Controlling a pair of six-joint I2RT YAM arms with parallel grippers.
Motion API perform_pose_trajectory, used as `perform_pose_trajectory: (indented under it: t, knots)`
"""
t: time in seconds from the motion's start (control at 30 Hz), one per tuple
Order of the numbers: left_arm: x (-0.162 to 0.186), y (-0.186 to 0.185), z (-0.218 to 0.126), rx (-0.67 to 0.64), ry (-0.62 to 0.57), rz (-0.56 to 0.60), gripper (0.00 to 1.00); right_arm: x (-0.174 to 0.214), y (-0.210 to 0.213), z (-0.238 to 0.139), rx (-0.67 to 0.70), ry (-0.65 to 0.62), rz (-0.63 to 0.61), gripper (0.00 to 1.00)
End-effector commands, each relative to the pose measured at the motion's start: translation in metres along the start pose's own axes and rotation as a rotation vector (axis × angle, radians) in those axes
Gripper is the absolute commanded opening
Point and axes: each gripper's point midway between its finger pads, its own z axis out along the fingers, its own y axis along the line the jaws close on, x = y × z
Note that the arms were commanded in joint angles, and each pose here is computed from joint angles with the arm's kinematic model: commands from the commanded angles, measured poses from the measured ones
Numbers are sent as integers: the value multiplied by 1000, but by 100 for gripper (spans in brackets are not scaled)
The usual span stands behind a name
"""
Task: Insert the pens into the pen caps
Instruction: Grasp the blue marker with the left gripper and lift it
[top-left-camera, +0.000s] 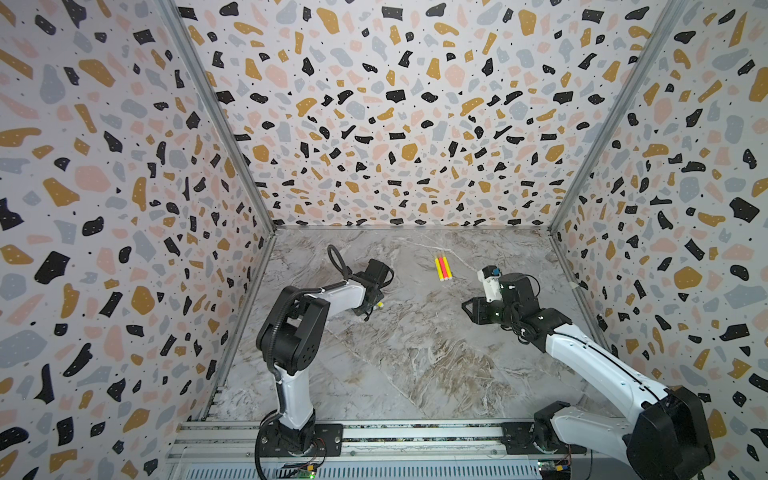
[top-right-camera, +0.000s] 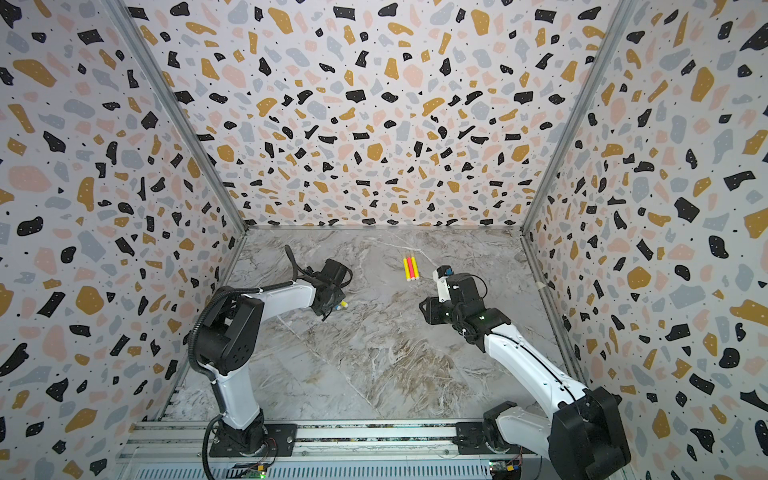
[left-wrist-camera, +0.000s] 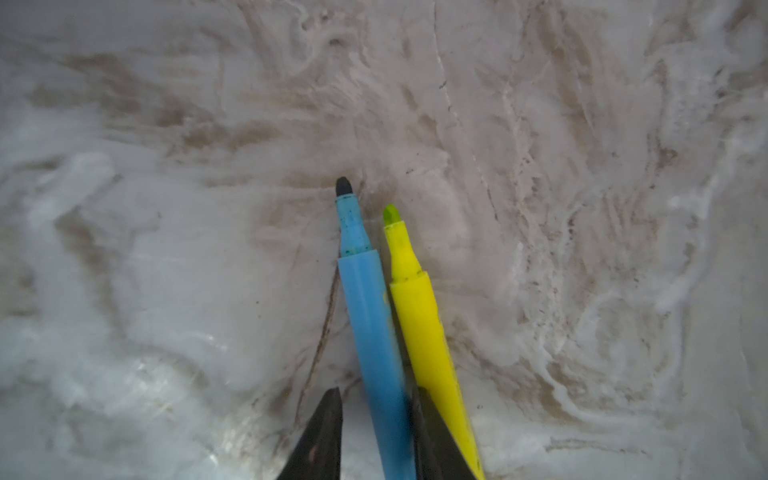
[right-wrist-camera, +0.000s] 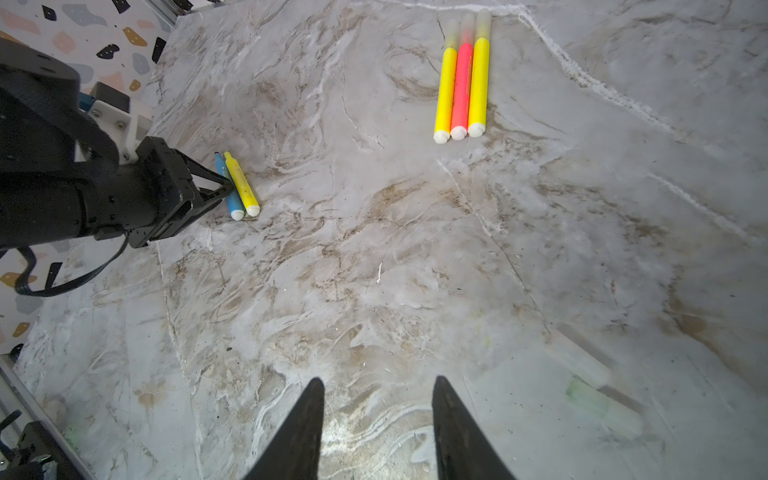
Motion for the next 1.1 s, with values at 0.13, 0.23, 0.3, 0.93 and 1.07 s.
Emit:
perform_pose_trajectory:
  t: [0.13, 0.23, 0.3, 0.93, 1.07]
  knots:
    - [6, 20, 6, -82, 17, -3, 27, -4, -1, -7, -1, -24, 10, 44]
    - [8, 24, 6, -94, 19, -2, 27, -5, 0, -8, -3, -25, 11, 44]
    - [11, 26, 7, -97, 29, 0, 26, -5, 1, -8, -9, -25, 13, 44]
    - [14, 9, -74, 109, -87, 170, 1, -10, 13, -17, -71, -49, 12, 44]
    - [32, -11, -98, 264, -70, 299, 0, -12, 26, -21, -150, -58, -5, 44]
